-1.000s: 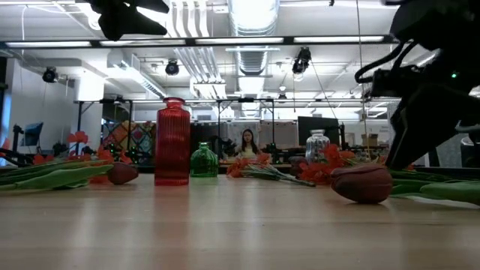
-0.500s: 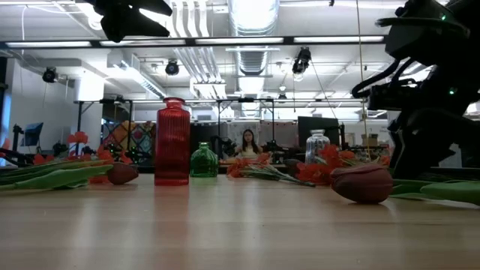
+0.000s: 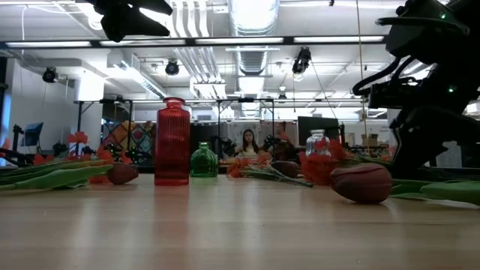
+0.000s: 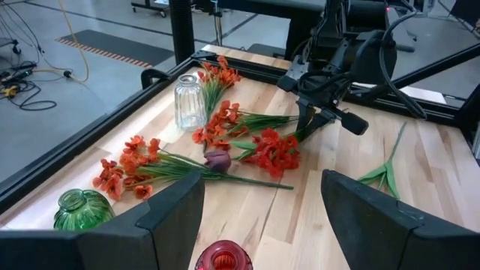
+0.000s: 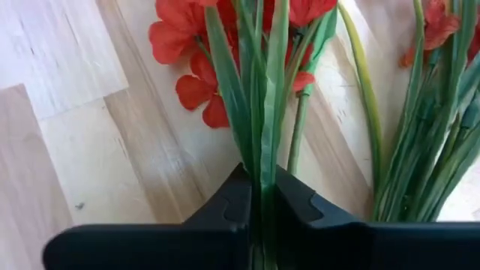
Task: Sort flowers into vase by color
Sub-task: Put the right red flowers into the red vase
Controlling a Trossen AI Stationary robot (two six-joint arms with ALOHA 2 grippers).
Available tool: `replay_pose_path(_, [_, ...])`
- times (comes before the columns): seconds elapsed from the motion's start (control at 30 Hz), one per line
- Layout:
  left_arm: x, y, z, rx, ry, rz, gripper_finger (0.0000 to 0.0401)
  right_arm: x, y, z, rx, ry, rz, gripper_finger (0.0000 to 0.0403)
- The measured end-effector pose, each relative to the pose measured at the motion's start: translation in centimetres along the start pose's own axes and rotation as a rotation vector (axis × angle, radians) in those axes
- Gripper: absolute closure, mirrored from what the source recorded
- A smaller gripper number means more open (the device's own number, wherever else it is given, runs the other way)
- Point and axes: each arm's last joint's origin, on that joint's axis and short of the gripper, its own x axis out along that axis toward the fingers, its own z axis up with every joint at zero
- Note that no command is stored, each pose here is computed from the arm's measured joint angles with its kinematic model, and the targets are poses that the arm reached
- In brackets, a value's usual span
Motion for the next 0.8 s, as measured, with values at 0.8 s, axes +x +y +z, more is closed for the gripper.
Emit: replay_pose_path(0.8, [0.0, 0.0, 0.0, 0.000, -0.001, 0.000, 0.0150, -1.2, -0.1, 0.7, 0.030, -0.066, 0.024, 0.0328])
